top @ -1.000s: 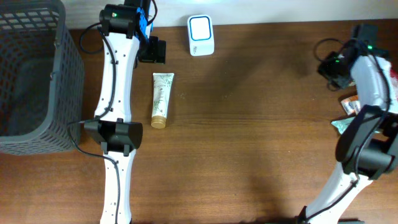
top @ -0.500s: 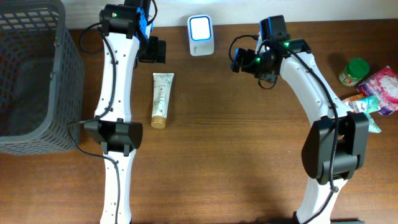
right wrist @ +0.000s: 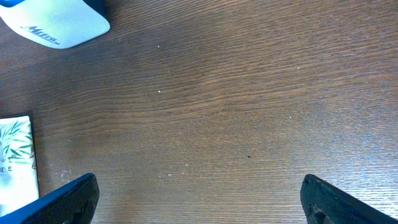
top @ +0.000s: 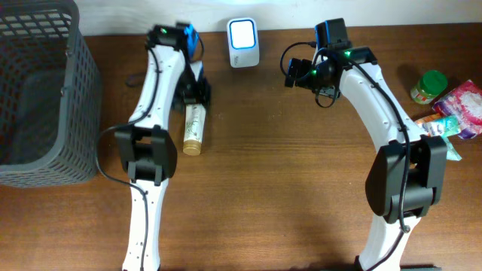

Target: Scan the item barcode

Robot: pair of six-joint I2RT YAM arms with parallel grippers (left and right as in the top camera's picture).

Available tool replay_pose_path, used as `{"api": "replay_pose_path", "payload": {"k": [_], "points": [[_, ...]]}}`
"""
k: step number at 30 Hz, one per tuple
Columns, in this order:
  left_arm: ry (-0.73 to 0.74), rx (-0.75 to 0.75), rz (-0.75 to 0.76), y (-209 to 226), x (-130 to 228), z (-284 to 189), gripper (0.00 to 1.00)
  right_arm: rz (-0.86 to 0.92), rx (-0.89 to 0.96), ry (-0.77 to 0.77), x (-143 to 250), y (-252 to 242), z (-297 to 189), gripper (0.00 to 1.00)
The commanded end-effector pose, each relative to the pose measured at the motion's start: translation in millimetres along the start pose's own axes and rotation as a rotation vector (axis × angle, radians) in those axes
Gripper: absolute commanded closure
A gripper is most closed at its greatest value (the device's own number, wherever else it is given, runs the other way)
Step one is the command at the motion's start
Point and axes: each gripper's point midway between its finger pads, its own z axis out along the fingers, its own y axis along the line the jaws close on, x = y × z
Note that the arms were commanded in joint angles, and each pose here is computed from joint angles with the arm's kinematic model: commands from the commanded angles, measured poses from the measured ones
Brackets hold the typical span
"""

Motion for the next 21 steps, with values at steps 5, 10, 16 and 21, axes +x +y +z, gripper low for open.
{"api": "replay_pose_path", "payload": {"k": [5, 10, 16, 21], "points": [[0.171, 0.006, -0.009, 0, 24, 75, 0.75, -0.012, 0.01, -0.021, -3, -1, -8, 0.01], [0.167, 0.085, 0.102, -67, 34, 83, 0.76, -0.012, 0.01, -0.02, -3, -1, -8, 0.01], [0.087, 0.161, 0.2, -169, 45, 98, 0.46, -0.012, 0.01, -0.021, -3, -1, -8, 0.01], [-0.024, 0.2, 0.177, -164, 16, 43, 0.01, -0.012, 0.01, -0.02, -3, -1, -8, 0.01]]}}
